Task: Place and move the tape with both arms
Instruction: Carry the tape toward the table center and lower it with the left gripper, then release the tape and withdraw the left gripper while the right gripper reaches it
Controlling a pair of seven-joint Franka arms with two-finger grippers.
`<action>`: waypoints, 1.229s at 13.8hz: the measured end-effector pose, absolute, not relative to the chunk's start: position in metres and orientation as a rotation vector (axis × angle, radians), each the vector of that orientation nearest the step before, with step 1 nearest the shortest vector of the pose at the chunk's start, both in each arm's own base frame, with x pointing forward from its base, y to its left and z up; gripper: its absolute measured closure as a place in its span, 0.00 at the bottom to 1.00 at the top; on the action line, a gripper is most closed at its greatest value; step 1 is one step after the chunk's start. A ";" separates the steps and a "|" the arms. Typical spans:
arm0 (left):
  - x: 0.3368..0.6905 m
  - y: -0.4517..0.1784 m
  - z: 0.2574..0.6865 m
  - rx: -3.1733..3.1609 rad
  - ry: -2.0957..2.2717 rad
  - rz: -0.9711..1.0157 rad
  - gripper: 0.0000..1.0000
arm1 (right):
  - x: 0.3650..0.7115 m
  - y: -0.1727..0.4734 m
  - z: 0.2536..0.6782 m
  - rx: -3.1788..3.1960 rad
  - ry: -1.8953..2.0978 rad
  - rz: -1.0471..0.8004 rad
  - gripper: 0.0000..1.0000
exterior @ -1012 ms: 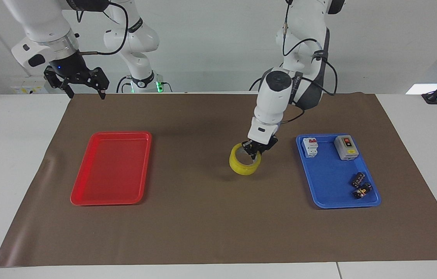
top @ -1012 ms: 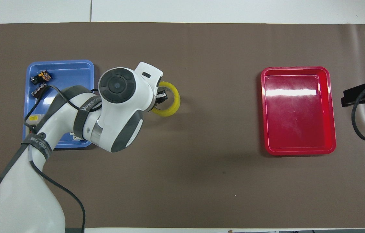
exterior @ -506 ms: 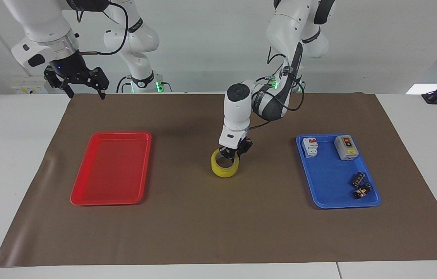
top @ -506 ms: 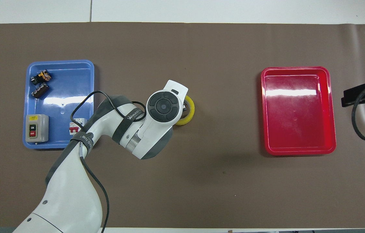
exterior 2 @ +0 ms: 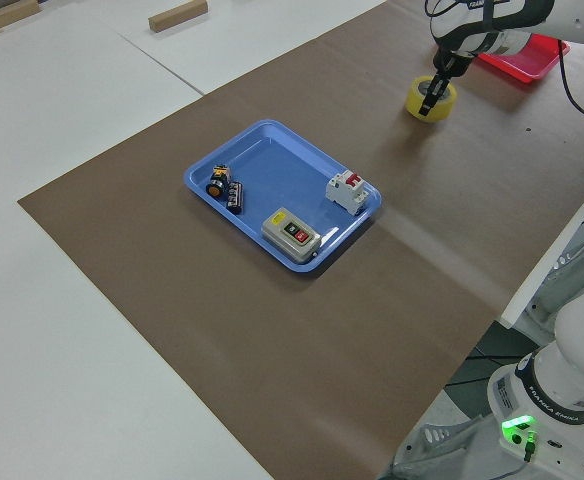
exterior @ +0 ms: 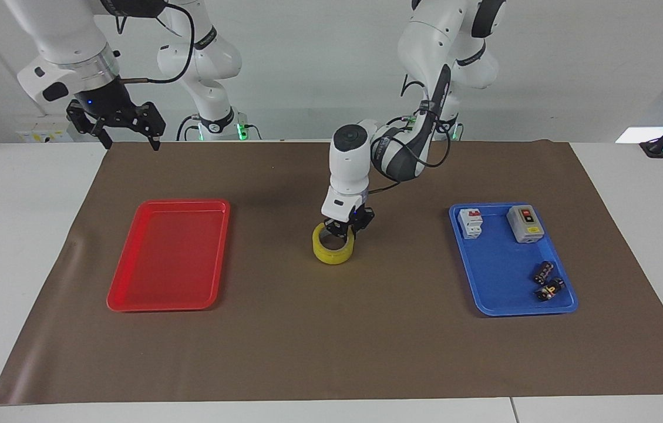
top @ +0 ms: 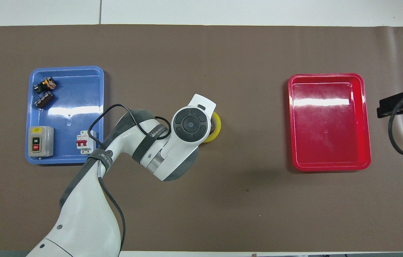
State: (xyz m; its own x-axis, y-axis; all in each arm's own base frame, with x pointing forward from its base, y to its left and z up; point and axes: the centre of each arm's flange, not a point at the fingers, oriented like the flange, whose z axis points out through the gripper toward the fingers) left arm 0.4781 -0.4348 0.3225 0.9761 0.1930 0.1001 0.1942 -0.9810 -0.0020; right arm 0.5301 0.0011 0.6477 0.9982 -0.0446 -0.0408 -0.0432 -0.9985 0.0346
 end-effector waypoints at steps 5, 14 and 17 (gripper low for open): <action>0.472 -0.441 0.322 -3.114 -0.283 -0.158 0.78 | 0.530 0.001 0.648 3.106 -0.068 -0.065 0.00; 0.521 -0.368 0.405 -3.126 -0.331 -0.248 0.00 | 0.530 0.001 0.648 3.107 -0.049 -0.065 0.00; 0.543 -0.308 0.440 -3.115 -0.253 -0.227 0.00 | 0.530 0.001 0.645 3.107 -0.048 -0.072 0.00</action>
